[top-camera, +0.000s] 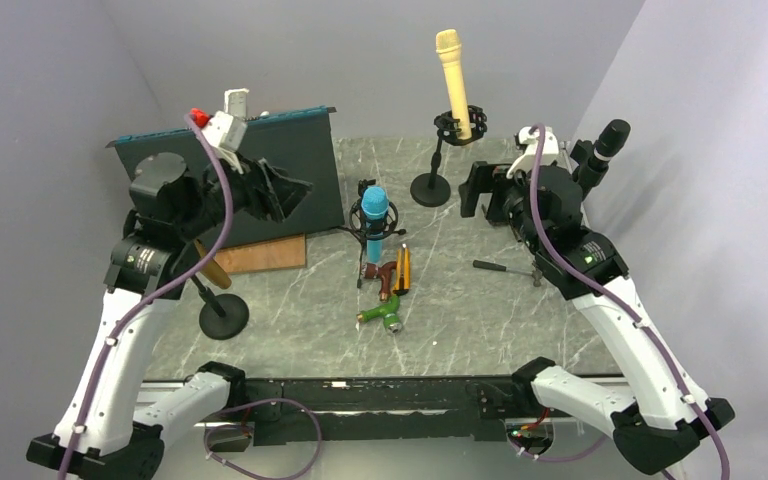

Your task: Remove the microphone from the stand

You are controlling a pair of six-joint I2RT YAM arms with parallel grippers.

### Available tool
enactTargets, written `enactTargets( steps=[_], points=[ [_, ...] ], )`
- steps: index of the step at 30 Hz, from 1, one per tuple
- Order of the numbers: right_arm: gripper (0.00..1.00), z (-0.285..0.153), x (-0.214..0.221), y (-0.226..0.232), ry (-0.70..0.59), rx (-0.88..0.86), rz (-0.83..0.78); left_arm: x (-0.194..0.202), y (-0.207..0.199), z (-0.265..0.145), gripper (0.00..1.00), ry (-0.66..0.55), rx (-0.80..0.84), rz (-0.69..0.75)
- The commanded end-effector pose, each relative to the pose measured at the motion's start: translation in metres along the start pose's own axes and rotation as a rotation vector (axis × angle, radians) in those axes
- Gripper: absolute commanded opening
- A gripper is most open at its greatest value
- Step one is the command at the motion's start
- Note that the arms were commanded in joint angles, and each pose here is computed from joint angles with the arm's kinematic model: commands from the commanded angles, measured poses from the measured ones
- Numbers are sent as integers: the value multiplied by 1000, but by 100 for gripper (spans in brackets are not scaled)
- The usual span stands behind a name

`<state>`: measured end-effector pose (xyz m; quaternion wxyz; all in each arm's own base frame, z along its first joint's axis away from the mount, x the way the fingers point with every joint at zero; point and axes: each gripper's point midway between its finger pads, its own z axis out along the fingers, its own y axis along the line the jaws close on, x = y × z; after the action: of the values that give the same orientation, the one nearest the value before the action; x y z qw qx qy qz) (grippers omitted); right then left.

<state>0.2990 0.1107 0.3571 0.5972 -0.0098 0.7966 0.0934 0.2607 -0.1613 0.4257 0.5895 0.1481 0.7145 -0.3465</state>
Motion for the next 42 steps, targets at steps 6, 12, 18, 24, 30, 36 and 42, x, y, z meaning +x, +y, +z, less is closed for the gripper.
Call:
enactTargets(
  steps=[6, 12, 18, 24, 30, 36, 42],
  points=[
    [100, -2, 1, 79, 5, -416, 130, 20, -26, 13, 72, 20, 89, 84],
    [100, 8, 9, 123, 57, -568, 170, 28, -12, 16, 70, 40, 23, 121],
    [96, 9, 16, 161, 53, -511, 36, 39, 11, 14, 69, 32, -73, 165],
    [95, 18, 30, 181, 64, -436, -54, 51, 17, 8, 65, 51, -98, 185],
    [91, 28, 35, 189, 64, -391, -91, 54, 15, 3, 65, 32, -89, 189],
    [79, 34, 37, 200, 81, -383, -96, 53, 13, -1, 64, 27, -84, 193],
    [75, 37, 43, 196, 82, -336, -123, 56, 10, 0, 64, 24, -60, 191]
  ],
)
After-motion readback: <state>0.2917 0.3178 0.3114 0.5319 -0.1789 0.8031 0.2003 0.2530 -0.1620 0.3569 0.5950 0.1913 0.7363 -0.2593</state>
